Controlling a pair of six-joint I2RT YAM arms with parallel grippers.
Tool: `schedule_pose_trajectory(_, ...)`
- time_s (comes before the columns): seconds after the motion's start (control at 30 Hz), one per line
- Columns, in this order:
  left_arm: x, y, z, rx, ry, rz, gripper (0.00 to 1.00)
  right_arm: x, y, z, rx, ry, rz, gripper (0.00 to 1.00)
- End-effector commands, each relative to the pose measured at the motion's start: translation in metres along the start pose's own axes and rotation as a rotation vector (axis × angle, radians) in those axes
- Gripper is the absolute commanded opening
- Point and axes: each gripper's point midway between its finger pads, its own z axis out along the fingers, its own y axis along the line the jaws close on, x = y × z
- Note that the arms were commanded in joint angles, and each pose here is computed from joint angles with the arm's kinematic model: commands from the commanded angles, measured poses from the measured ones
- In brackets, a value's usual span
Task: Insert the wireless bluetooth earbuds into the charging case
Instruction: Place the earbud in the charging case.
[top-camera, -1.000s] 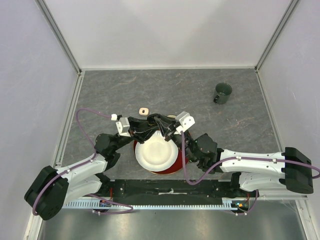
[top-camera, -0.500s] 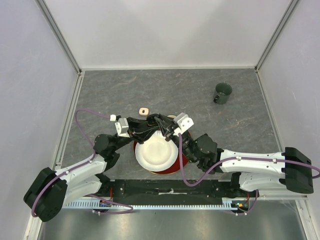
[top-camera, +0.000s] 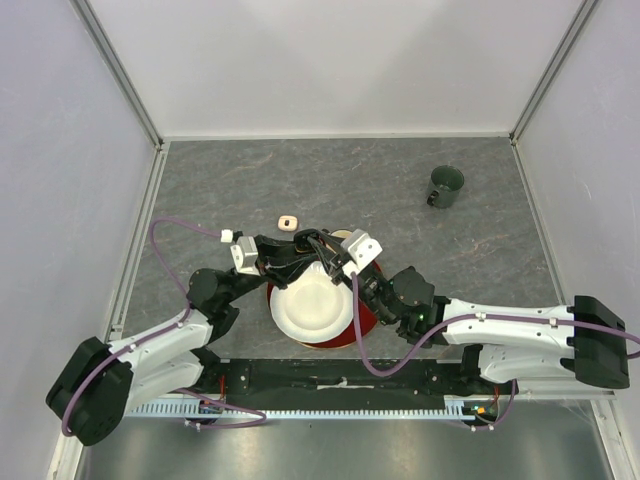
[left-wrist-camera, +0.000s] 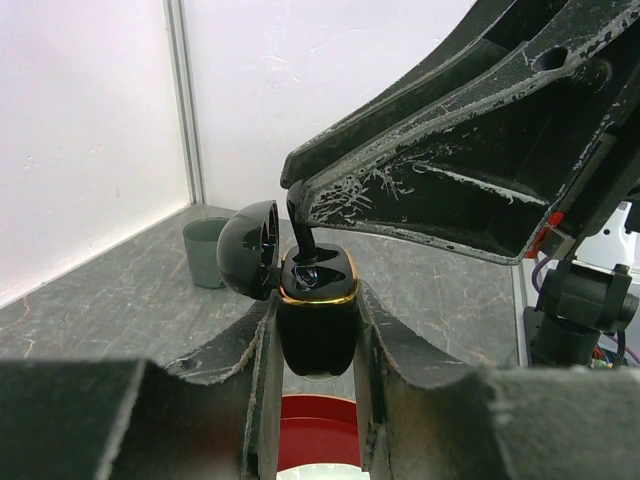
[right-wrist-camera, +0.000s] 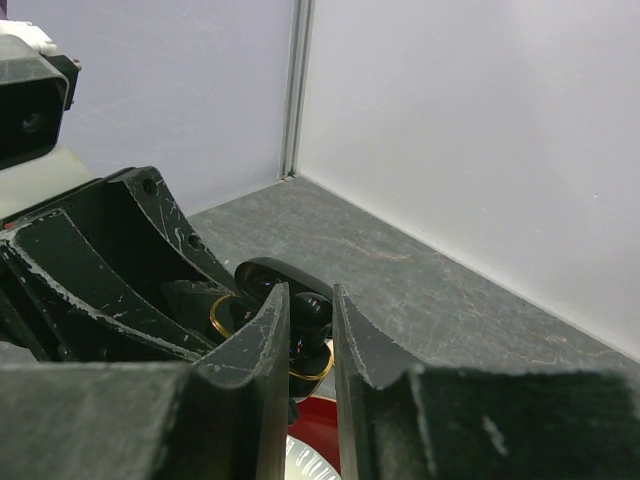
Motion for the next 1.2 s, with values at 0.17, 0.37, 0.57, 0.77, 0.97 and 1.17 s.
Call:
schedule_pose_trajectory(0.17, -0.0382, -0.0046, 0.0033, 0.009, -0.122, 0.076, 0.02, 0.0108, 0.006, -0.0068, -0.047, 0.051, -0.046, 0.0)
schedule_pose_trajectory(0.37, -0.0386, -0.0063, 0.0034, 0.018, -0.121, 0.077, 0.02, 0.009, 0.0059, -0.0048, -0.05, 0.046, -0.064, 0.0)
schedule_pose_trajectory(0.57, -0.0398, -0.0061, 0.0036, 0.017, -0.124, 0.081, 0.02, 0.0128, 0.014, -0.0032, -0.088, 0.075, -0.073, 0.0)
schedule_pose_trajectory(0.77, -0.0391, -0.0055, 0.0028, 0.013, -0.123, 0.088, 0.02, 0.0125, 0.0127, -0.0045, -0.088, 0.09, -0.073, 0.0)
schedule_pose_trajectory(0.97, -0.0399, -0.0049, 0.0013, 0.006, -0.128, 0.095, 0.02, 0.0121, 0.0125, -0.0061, -0.099, 0.111, -0.084, 0.0)
schedule_pose_trajectory(1.17, -0.0417, -0.0054, -0.0005, 0.002, -0.133, 0.103, 0.02, 0.0097, 0.0061, -0.0061, -0.062, 0.109, -0.063, 0.0)
